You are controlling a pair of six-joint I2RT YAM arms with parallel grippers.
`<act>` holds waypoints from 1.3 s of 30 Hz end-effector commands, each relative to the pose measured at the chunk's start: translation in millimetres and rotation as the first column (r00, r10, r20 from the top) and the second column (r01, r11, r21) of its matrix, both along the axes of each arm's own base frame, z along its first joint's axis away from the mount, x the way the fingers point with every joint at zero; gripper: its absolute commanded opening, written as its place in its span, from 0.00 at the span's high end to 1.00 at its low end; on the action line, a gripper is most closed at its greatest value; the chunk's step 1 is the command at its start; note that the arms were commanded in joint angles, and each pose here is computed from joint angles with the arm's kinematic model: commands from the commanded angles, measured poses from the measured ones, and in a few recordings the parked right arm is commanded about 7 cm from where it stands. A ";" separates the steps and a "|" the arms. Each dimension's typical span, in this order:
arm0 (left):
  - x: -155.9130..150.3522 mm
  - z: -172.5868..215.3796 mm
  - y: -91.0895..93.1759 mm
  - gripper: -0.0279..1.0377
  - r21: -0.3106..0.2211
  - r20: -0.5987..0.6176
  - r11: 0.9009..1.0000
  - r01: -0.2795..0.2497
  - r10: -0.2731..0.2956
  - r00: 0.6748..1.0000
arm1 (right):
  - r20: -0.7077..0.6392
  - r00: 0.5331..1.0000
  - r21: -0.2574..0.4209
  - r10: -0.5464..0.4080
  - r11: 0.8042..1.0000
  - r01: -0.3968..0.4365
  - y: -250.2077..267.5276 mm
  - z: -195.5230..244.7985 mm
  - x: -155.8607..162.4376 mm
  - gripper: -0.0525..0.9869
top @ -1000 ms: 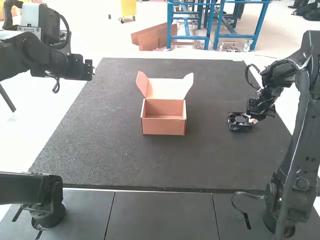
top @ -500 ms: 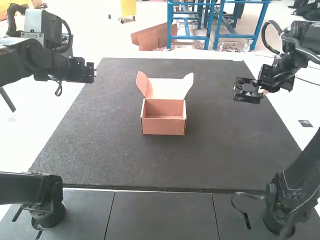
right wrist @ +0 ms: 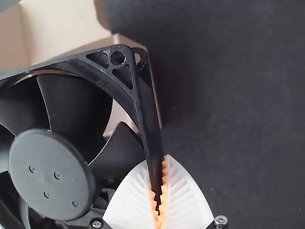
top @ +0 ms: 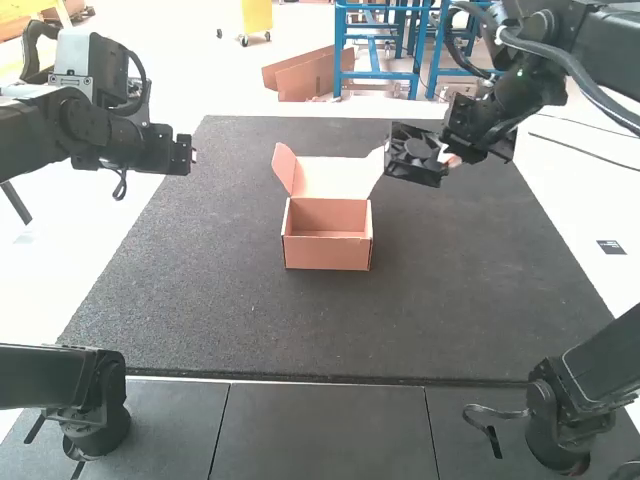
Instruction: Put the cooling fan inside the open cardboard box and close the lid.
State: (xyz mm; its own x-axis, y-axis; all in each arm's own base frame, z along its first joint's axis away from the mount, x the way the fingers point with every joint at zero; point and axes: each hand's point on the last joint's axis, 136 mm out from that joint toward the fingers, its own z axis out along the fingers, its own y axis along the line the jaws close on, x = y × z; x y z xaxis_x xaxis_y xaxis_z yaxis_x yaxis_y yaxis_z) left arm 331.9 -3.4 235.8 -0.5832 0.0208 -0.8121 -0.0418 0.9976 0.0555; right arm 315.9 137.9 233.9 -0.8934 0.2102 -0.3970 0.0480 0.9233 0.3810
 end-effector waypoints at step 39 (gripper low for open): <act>-9.1 0.3 -13.3 0.07 -0.032 -0.022 0.997 0.064 -0.065 0.998 | 0.048 0.986 -0.035 0.156 0.987 -0.155 139.2 -78.5 39.0 0.96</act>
